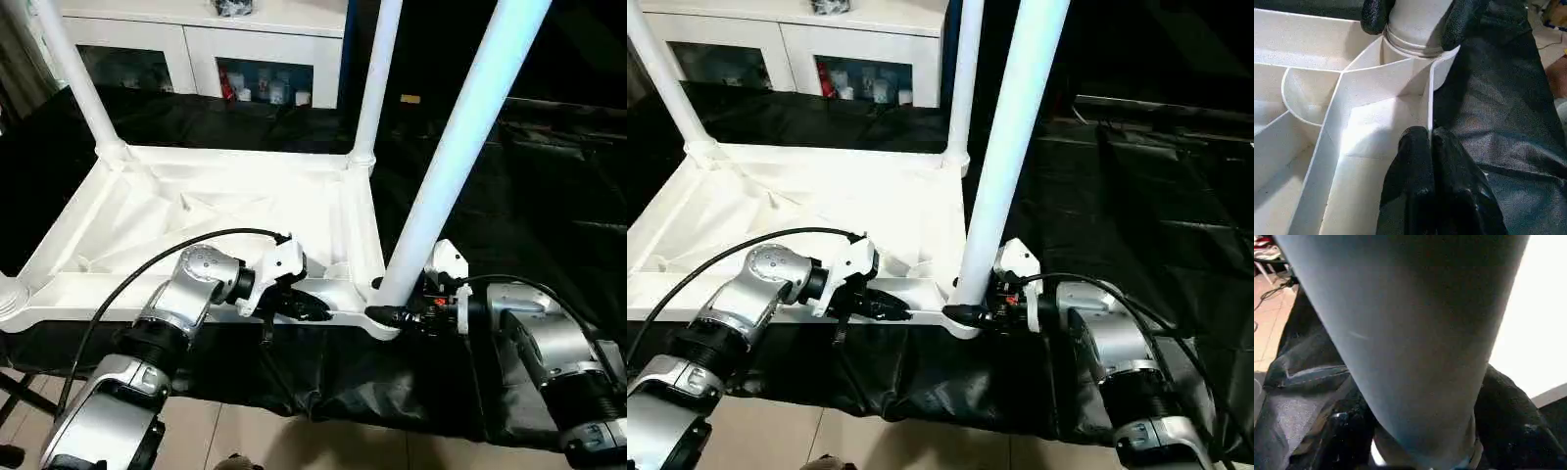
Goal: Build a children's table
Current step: Rotate leg to tighten
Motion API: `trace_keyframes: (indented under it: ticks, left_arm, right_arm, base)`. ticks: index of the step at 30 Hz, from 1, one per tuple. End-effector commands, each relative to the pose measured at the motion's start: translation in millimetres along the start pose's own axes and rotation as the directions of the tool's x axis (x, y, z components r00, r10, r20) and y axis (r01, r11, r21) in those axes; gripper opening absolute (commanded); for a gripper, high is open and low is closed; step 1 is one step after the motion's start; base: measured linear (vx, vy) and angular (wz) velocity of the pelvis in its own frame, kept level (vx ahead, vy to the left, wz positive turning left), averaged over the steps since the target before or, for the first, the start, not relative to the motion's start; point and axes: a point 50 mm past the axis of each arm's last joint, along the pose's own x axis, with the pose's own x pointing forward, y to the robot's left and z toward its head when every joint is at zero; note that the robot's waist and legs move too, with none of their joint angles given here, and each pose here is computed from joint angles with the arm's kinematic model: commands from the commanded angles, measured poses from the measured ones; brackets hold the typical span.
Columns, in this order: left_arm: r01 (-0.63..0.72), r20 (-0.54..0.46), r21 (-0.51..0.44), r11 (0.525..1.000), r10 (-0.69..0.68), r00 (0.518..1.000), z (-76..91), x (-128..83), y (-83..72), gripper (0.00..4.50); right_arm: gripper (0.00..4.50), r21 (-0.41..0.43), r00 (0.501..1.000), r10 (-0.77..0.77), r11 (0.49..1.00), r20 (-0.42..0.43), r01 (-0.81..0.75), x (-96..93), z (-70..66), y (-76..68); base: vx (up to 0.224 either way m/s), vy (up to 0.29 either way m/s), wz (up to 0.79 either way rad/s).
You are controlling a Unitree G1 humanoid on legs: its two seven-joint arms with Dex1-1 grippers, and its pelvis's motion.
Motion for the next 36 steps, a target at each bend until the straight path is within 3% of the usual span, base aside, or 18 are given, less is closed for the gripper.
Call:
trace_keyframes:
  ticks: [1,9,10,11,13,14,16,20,22,24,25,33,36]
  left_arm:
    - [-0.002,0.034,0.066,0.998,0.0,0.999,20.0,-1.3,5.0,0.0]
    - [-0.098,0.064,0.041,0.994,0.095,0.993,24.1,3.5,11.4,0.0]
    - [-0.144,0.069,0.031,0.989,0.141,0.988,25.9,7.4,14.4,0.0]
    - [-0.228,0.083,0.007,0.974,0.227,0.97,30.7,19.4,18.5,0.0]
    - [-0.236,0.085,0.002,0.972,0.235,0.968,31.3,21.0,18.7,0.0]
    - [-0.274,0.094,-0.023,0.962,0.275,0.957,35.3,33.5,18.9,0.0]
    - [-0.291,0.095,-0.038,0.956,0.293,0.951,39.1,46.6,17.7,0.0]
    - [-0.315,0.095,-0.053,0.948,0.319,0.943,44.3,59.3,17.6,0.0]
    - [-0.356,0.093,-0.058,0.933,0.36,0.928,50.1,67.5,19.7,0.0]
    - [-0.365,0.092,-0.056,0.93,0.368,0.925,51.5,68.9,20.2,0.0]
    - [-0.376,0.092,-0.052,0.925,0.379,0.921,52.6,69.8,20.8,0.0]
    - [-0.308,0.123,0.026,0.951,0.303,0.945,49.6,58.6,16.9,0.0]
    - [-0.239,0.15,0.062,0.969,0.228,0.962,47.6,49.0,13.2,0.0]
  right_arm:
    - [2.44,0.053,0.986,0.141,0.989,-0.094,-0.137,15.4,-17.5,16.0]
    - [2.44,0.081,0.993,0.108,0.991,-0.046,-0.104,23.5,-19.7,18.0]
    - [2.44,0.084,0.998,0.056,0.995,-0.024,-0.054,27.2,-20.6,16.4]
    - [2.43,0.111,0.992,-0.124,0.986,0.012,0.121,38.3,-23.2,8.4]
    - [2.42,0.118,0.989,-0.145,0.983,0.015,0.142,39.8,-23.5,7.5]
    - [2.39,0.163,0.96,-0.278,0.949,0.022,0.271,52.0,-24.4,3.4]
    - [2.36,0.205,0.931,-0.365,0.913,0.022,0.353,65.8,-23.1,3.1]
    - [2.28,0.239,0.901,-0.434,0.877,0.021,0.417,82.3,-18.1,3.5]
    - [2.28,0.264,0.845,-0.533,0.821,0.035,0.506,98.6,-6.4,-0.3]
    - [2.28,0.271,0.831,-0.555,0.807,0.044,0.525,102.3,-2.6,-1.3]
    - [2.51,0.276,0.808,-0.586,0.788,0.059,0.551,105.0,2.0,-3.0]
    - [3.24,0.273,0.786,-0.602,0.787,0.141,0.554,90.3,10.0,-7.9]
    - [3.24,0.234,0.828,-0.54,0.834,0.154,0.5,75.9,6.2,-8.7]
  base:
    - [0.0,0.0,0.0]
    - [0.0,0.0,0.0]
    - [0.0,0.0,0.0]
    - [0.0,0.0,0.0]
    - [0.0,0.0,0.0]
    - [0.0,0.0,0.0]
    - [0.0,0.0,0.0]
    - [0.0,0.0,0.0]
    - [0.0,0.0,0.0]
    - [0.0,0.0,0.0]
    - [0.0,0.0,0.0]
    - [0.0,0.0,0.0]
    - [0.0,0.0,0.0]
